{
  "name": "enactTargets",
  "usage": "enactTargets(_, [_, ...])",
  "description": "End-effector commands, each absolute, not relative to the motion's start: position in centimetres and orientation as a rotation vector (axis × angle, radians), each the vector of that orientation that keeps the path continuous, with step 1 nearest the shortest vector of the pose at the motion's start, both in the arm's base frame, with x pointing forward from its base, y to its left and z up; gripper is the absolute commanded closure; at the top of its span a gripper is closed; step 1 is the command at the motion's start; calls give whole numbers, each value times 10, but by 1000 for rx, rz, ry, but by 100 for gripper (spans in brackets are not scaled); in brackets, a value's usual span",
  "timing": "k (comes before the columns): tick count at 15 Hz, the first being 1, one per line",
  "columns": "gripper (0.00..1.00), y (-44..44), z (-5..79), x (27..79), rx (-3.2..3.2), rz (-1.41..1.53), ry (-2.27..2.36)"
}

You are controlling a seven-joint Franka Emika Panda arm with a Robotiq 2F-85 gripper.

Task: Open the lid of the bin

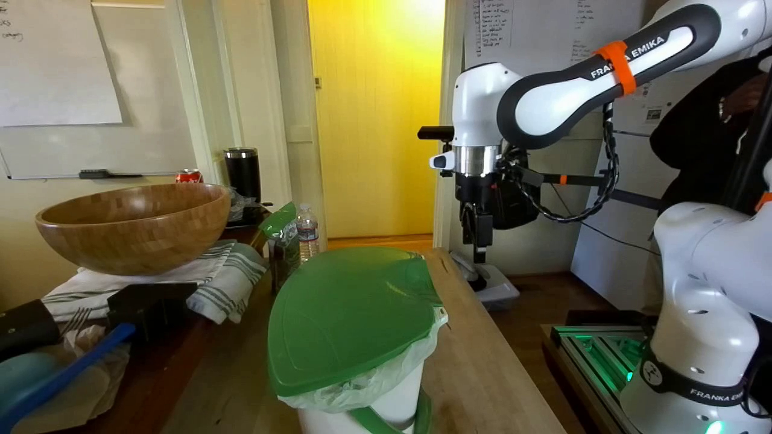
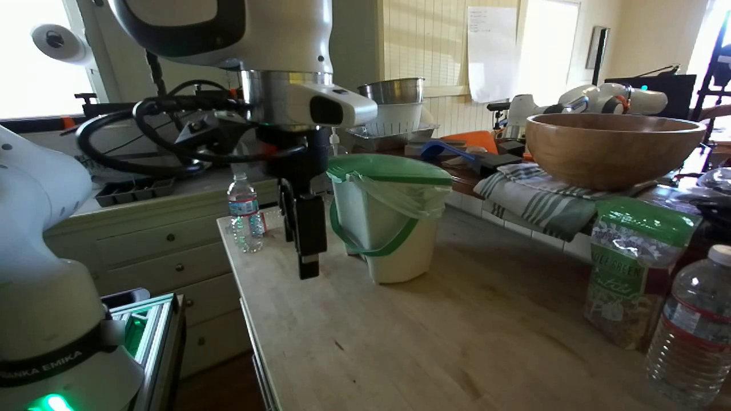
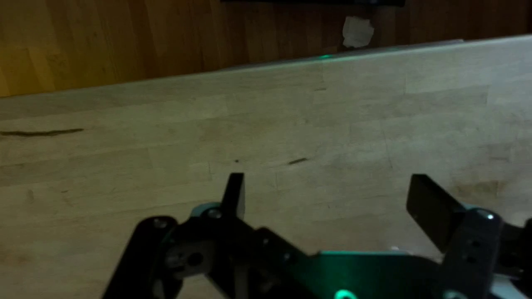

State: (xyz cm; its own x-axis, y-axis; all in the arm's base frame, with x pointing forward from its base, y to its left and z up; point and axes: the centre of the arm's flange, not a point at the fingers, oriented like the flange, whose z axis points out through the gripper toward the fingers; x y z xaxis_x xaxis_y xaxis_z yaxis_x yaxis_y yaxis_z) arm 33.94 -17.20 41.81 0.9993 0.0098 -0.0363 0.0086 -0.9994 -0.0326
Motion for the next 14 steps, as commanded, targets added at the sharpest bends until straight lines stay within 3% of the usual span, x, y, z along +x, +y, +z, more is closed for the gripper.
enactTargets(1, [0,-143,439,363,-3073,-164,108])
enactTargets(7, [0,-100,483,407,-3018,-396,296])
enactTargets(14, [0,-69,523,465,-2984,-403,650])
